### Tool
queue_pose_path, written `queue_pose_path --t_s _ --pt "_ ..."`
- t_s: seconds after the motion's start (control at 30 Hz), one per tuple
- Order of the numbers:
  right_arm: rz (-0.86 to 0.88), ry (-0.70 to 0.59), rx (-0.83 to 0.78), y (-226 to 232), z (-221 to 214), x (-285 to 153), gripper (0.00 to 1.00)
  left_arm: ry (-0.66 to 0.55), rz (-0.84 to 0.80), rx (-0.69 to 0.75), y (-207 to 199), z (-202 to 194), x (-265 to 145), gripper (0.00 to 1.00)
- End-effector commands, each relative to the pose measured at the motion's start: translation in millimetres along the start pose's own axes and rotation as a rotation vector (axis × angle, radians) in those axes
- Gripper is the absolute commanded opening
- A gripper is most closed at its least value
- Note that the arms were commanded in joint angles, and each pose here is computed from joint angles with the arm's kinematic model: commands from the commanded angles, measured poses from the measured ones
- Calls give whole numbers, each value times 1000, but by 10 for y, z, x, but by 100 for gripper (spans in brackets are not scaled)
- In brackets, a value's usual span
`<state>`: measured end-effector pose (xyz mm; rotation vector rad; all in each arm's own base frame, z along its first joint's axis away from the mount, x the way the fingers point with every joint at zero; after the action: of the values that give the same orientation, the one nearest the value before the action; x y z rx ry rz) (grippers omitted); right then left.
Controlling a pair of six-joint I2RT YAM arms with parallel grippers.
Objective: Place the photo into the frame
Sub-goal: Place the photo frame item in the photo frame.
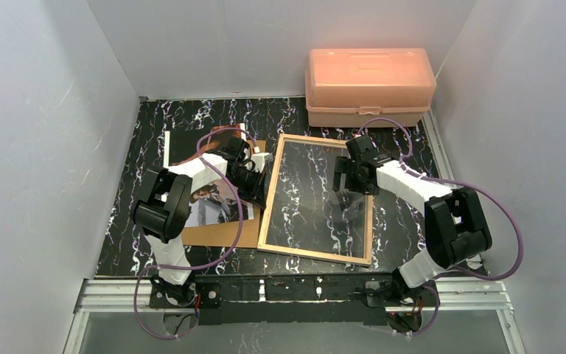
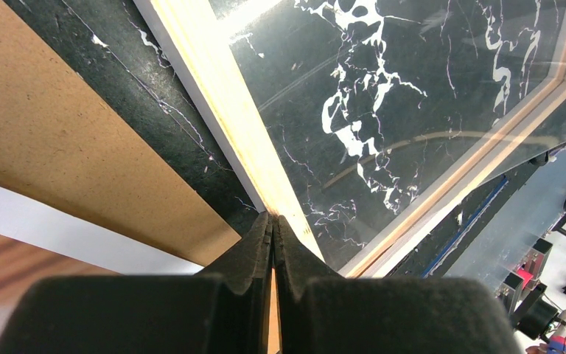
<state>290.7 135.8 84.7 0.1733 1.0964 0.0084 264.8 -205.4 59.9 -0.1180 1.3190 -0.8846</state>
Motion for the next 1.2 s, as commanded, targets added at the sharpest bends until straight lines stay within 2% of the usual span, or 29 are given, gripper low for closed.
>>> queue_pose_path --t_s 0.0,1.07,1.17 --pt "-31 -20 -34 -8 70 -20 99 4 -41 11 -85 18 -7 0" --pt "-89 -36 -102 -91 145 -43 99 18 -51 1 -91 -7 4 0" --pt "-70 -41 -97 -70 141 -73 95 17 -49 1 -92 -2 -3 0"
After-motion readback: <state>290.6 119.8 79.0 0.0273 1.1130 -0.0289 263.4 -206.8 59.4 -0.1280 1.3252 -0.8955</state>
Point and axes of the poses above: each gripper's point midway between its finger pads, its own x axis out along the fingers, its own y axis along the line the jaws close on, z = x × y, the point moved 3 cm from there along -x, back along the fingers, and after that the axes turned 2 degrees about x, right-handed, at the moved point
